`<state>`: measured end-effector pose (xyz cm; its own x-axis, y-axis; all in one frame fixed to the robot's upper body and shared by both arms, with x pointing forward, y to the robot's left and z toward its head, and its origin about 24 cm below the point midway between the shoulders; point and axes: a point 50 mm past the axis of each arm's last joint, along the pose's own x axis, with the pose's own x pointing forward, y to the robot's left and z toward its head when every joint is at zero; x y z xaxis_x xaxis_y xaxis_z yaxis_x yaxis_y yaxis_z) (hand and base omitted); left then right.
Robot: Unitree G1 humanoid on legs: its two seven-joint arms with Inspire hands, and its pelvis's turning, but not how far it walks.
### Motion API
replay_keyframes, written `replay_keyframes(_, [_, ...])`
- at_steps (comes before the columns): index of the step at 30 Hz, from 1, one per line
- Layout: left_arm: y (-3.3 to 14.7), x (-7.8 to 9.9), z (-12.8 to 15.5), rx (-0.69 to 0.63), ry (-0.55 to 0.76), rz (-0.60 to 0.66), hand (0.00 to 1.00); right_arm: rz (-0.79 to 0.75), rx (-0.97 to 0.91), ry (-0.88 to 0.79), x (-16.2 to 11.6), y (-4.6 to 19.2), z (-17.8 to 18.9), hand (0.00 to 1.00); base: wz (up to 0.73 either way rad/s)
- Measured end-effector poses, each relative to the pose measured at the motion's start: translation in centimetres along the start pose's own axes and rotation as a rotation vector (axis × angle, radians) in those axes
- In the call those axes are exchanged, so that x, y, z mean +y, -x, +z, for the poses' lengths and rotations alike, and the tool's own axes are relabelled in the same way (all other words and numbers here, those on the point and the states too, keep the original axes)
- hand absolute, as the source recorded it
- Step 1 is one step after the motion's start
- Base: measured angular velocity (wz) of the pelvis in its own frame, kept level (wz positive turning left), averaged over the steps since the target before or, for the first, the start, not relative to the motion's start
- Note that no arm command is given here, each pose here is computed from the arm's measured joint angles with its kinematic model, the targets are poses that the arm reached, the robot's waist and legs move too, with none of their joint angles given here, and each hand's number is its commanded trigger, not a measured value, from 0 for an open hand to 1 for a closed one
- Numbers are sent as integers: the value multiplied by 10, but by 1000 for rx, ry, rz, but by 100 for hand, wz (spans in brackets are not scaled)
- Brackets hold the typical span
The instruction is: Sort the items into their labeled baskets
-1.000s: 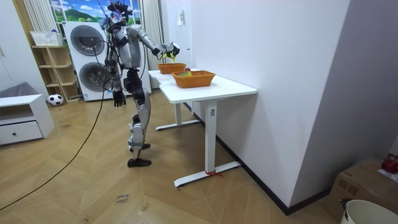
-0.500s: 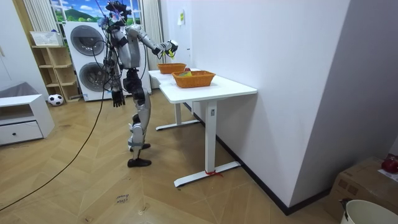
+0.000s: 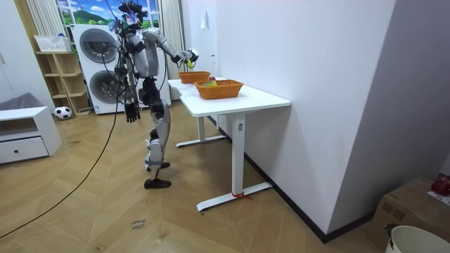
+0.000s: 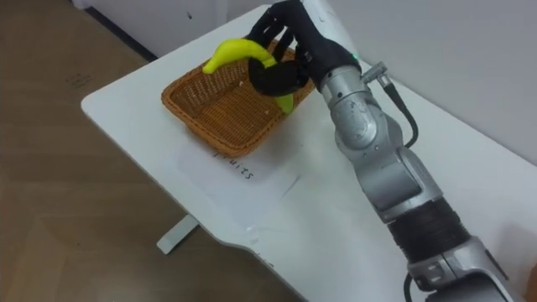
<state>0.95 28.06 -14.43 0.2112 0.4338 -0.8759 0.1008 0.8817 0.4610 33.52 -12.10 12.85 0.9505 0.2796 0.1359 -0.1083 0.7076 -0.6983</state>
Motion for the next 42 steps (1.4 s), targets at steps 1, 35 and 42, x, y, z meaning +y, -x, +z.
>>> replay_keyframes(1, [0, -1, -1, 2, -1, -4, 0, 9, 2, 4, 5, 0, 0, 100, 0])
replay_keyframes(35, [1, 3, -2, -5, -18, 4, 0, 65, 52, 92, 28, -3, -14, 0, 0])
replay_keyframes(42, [1, 3, -3, -1, -18, 4, 0, 52, 58, 81, 27, -3, -16, 0, 3])
